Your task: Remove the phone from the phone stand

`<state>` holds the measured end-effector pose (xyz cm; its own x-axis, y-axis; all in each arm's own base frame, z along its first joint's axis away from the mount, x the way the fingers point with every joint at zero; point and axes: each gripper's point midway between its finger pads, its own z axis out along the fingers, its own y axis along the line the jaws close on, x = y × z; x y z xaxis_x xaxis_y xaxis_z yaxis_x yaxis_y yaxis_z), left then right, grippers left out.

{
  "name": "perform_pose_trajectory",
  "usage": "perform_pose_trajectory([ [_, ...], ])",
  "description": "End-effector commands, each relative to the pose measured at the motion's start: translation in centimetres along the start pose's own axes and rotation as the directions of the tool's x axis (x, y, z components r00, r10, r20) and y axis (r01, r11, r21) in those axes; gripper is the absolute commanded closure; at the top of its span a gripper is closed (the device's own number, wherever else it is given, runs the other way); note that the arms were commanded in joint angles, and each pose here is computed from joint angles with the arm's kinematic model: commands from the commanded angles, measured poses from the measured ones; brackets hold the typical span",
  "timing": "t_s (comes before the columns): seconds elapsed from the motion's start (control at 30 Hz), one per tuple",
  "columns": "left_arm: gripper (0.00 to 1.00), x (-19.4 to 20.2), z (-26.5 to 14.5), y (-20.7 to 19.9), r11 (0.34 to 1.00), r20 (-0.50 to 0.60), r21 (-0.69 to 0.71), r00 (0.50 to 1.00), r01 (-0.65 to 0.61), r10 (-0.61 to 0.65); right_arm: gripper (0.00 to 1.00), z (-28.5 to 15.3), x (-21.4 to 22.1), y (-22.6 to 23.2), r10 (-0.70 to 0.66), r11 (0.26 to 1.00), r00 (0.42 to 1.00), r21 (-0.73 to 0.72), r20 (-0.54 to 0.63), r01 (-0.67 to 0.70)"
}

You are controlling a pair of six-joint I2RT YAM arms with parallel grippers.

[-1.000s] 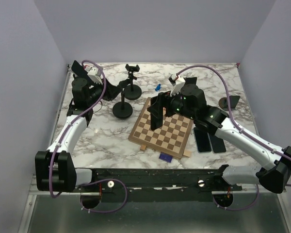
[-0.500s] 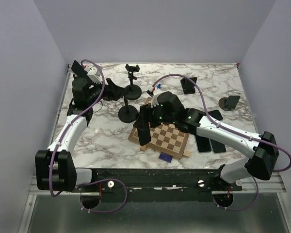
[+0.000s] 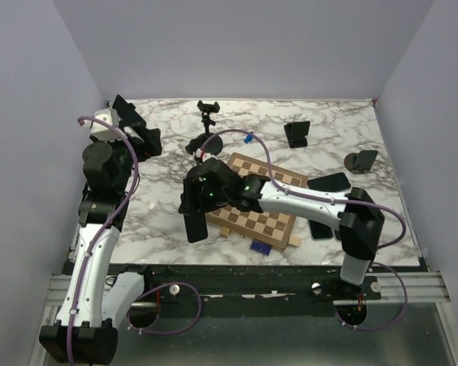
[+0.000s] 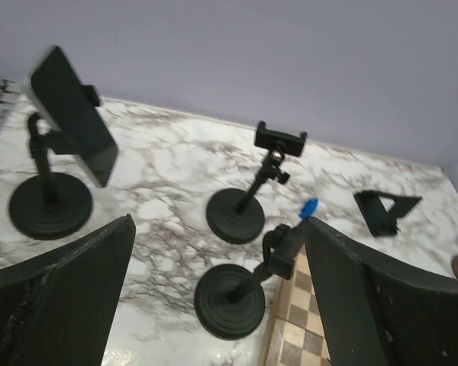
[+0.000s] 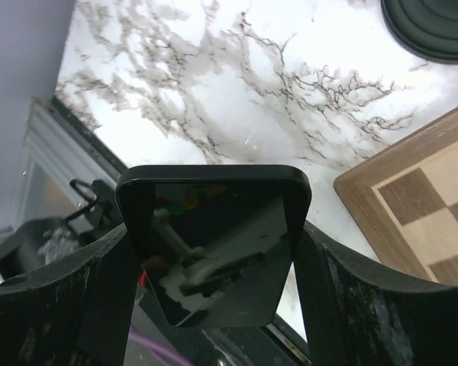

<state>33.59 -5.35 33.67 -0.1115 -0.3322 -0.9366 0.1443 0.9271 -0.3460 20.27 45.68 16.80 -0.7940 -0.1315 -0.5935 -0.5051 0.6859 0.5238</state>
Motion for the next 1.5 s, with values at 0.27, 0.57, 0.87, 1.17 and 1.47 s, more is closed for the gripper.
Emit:
perform_pose_trajectory([
  [0.27, 0.01, -2.0, -3.0, 4.8, 0.956, 0.101, -0.293, 0.995, 0.028, 0.002, 0.99, 9.0, 3.8, -1.1, 0.217, 0.966, 0.971, 0.167, -0.098, -0.199],
  [0.57, 0.02, -1.7, -2.8, 3.8, 0.97, 0.085, -0.24, 0.996, 0.03, -0.01, 0.86, 10.6, 5.5, -2.7, 0.284, 0.941, 0.957, 0.209, -0.065, -0.265],
  [0.87, 0.02, -1.7, -2.7, 3.5, 0.974, 0.085, -0.226, 0.996, 0.02, -0.001, 0.58, 10.8, 7.1, -3.8, 0.28, 0.937, 0.958, 0.234, -0.06, -0.259],
  [1.17, 0.03, -1.5, -2.6, 3.5, 0.976, 0.087, -0.218, 0.996, 0.017, 0.002, 0.28, 10.4, 7.3, -3.8, 0.267, 0.942, 0.962, 0.225, -0.051, -0.25],
  [1.47, 0.03, -1.3, -2.5, 3.3, 0.978, 0.083, -0.208, 0.996, 0.012, 0.006, 0.1, 10.1, 6.1, -3.3, 0.233, 0.952, 0.972, 0.212, -0.028, -0.222],
])
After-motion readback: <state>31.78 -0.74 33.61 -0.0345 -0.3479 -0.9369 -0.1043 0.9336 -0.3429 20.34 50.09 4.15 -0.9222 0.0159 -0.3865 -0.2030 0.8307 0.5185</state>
